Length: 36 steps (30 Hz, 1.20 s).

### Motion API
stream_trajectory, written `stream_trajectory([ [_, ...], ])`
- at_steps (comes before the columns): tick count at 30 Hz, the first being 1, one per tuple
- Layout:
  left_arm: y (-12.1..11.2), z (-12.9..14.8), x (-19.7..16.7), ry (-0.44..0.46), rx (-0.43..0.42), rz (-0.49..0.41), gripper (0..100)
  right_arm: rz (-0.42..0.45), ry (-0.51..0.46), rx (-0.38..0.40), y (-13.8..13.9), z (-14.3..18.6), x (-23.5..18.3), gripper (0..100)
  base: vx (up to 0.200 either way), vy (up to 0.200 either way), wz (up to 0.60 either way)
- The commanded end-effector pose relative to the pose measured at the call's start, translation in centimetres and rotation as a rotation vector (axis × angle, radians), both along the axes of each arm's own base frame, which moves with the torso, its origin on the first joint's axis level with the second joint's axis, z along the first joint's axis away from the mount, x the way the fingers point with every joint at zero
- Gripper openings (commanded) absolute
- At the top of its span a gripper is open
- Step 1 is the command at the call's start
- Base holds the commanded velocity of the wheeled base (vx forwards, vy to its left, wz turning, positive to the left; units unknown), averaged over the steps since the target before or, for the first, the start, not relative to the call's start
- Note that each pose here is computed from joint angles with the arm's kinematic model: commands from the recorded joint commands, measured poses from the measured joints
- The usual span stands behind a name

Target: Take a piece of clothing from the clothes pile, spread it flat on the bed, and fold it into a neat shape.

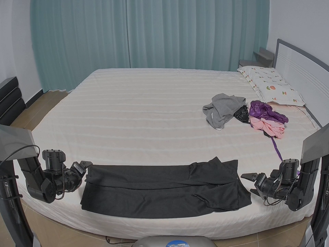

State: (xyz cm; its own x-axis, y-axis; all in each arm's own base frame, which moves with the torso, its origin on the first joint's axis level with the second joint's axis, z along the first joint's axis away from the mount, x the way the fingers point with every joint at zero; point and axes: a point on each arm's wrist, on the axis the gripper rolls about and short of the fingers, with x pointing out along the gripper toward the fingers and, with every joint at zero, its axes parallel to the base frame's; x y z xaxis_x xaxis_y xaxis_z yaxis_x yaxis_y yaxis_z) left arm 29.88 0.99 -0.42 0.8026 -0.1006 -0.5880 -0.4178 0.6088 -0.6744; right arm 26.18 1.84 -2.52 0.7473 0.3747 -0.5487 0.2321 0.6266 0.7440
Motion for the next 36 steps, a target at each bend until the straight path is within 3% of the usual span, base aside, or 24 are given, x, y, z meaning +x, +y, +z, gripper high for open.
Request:
stream_trajectory([
  [1,-1.7,1.0,1.9,-0.066,-0.081,0.008,100,0.002,0.011,0.0,0.1,-0.5,-0.1,100,0.0,0.0,0.0],
  [8,-3.9,0.7,2.3,-0.077,-0.077,-0.034,100,0.001,0.013,0.001,0.1,-0.5,-0.1,100,0.0,0.0,0.0],
  [12,-4.5,-1.5,3.0,-0.114,0.003,0.01,100,0.005,0.012,0.001,0.1,-0.5,-0.1,100,0.0,0.0,0.0],
  [17,-4.5,-3.8,3.0,-0.12,0.107,-0.024,100,0.007,0.013,0.0,0.2,-0.5,-0.1,100,0.0,0.0,0.0],
  [36,-3.3,-4.6,2.1,-0.067,0.135,0.001,100,0.007,0.014,-0.001,0.2,-0.5,-0.1,100,0.0,0.0,0.0],
])
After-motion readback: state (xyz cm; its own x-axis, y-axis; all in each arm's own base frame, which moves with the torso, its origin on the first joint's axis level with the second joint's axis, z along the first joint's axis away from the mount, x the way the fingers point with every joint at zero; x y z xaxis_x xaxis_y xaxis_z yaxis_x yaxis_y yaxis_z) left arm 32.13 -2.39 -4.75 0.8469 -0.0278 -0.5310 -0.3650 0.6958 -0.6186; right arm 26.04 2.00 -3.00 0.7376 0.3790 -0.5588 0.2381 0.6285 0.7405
